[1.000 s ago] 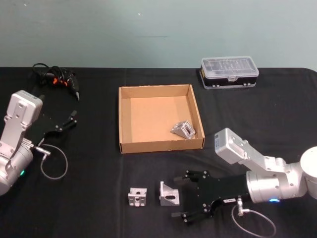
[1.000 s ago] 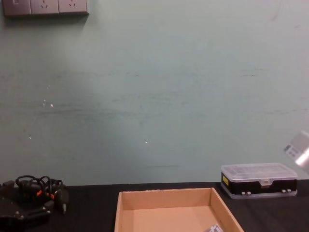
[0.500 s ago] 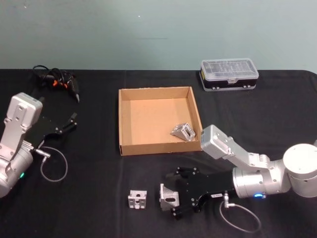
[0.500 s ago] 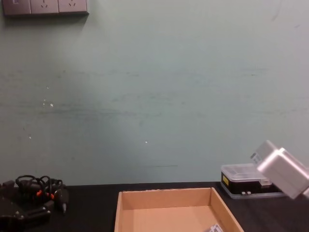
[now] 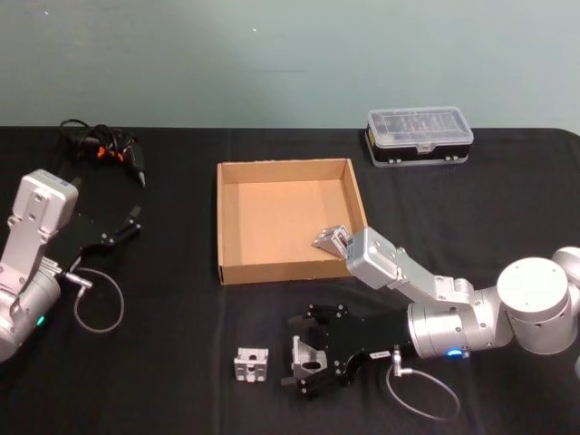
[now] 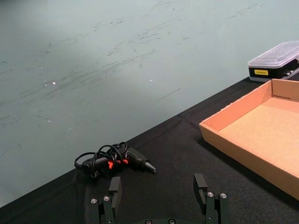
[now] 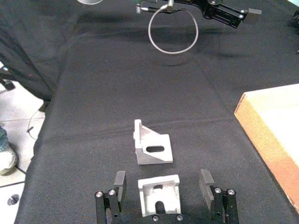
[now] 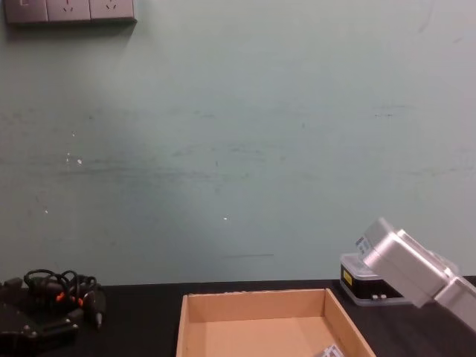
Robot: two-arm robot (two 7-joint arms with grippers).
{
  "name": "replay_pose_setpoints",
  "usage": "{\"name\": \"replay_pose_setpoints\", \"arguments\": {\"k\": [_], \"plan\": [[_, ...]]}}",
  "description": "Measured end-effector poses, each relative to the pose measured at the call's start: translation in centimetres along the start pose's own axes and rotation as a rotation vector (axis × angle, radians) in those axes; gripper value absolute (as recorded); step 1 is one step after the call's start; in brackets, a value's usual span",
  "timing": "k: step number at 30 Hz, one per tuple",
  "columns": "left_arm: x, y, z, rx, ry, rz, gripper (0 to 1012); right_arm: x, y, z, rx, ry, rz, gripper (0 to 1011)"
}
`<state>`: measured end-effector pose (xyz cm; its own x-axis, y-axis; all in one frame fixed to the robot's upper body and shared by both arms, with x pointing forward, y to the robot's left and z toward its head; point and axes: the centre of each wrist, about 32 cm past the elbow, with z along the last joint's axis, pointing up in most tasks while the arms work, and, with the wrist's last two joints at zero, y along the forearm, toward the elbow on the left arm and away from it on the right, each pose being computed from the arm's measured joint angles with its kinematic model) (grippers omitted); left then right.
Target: Use one hand to pick up the angle iron from the table and place it into the box.
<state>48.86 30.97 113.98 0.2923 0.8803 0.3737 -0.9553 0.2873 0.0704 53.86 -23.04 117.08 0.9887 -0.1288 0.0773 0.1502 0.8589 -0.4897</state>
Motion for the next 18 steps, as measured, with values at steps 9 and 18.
{"name": "replay_pose_setpoints", "arguments": {"k": [9,18], "plan": [[0.0,0.0,0.0,0.0,0.0,0.0,1011,0.07,0.2,-0.08,-0.003,-0.004,0.007,982],[0.0,0.0,0.0,0.0,0.0,0.0,1011,0.01,0.31,-0.14,-0.002,-0.013,0.015,778]]}}
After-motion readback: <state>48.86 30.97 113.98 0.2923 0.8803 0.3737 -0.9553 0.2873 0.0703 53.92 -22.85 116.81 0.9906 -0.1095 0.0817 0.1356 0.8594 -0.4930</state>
